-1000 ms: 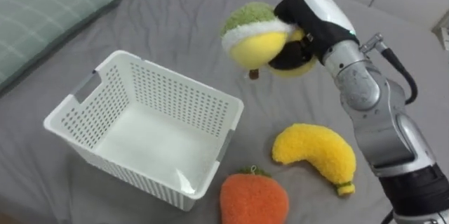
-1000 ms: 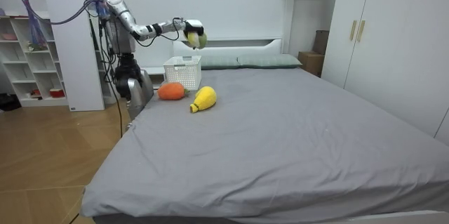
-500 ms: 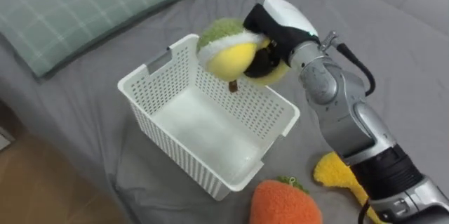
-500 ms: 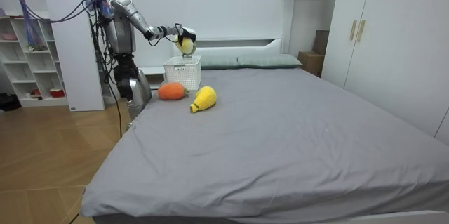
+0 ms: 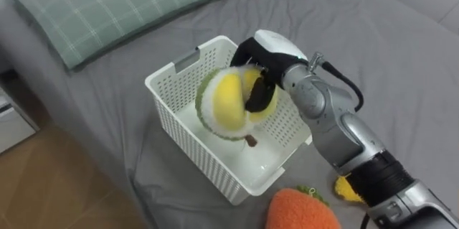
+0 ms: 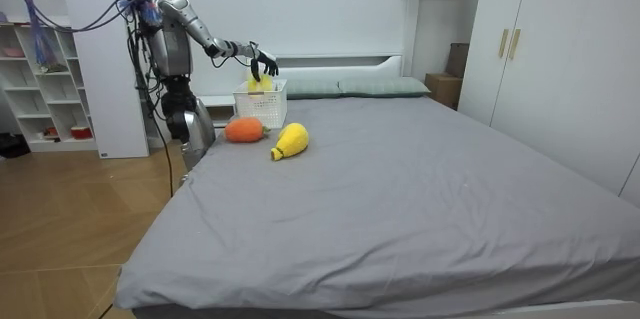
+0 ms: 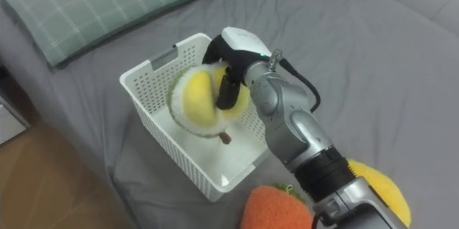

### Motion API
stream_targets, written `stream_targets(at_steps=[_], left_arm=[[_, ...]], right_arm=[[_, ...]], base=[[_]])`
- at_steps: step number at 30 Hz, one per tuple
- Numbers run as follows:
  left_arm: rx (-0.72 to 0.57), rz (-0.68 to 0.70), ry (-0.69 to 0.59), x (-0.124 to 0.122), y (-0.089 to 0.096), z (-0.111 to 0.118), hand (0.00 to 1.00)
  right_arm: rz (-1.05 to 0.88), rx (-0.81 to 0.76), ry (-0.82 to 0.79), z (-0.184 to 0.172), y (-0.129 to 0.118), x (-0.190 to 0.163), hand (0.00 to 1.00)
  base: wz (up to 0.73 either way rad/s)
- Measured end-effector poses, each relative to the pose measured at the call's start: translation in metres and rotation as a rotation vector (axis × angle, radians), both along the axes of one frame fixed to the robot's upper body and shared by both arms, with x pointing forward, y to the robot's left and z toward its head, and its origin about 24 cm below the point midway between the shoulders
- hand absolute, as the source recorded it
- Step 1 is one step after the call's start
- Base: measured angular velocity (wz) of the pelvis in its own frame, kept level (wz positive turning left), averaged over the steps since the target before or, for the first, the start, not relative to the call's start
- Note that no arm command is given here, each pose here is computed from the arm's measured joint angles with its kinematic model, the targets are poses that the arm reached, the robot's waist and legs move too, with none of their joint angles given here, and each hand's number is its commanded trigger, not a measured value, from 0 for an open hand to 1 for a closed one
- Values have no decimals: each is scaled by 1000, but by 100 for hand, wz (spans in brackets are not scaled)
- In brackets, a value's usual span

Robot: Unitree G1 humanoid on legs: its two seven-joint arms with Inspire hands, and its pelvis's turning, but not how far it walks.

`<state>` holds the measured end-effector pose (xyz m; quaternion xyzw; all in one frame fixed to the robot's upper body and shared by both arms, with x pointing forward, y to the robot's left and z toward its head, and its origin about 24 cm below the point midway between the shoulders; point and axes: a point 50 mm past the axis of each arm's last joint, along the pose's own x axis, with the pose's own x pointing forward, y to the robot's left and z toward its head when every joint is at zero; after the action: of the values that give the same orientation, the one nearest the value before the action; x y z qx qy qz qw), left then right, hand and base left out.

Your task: Collect toys from the bed

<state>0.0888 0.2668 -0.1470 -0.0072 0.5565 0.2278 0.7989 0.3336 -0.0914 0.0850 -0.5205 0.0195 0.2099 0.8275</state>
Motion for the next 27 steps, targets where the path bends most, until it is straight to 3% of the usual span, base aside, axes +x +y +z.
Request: stream_targets(at_steps=[10, 23, 27], left_arm=[[11, -83, -43, 19, -6, 3, 0], [14, -84, -28, 14, -5, 2, 0], [14, -77, -11, 7, -5, 0, 0]], right_arm=[[24, 0, -5, -2, -1, -2, 0], [11, -5, -23, -1, -5, -1, 0], [-42, 93, -73, 7, -13, 3, 0]], base=[[-7], [-2], [-5]])
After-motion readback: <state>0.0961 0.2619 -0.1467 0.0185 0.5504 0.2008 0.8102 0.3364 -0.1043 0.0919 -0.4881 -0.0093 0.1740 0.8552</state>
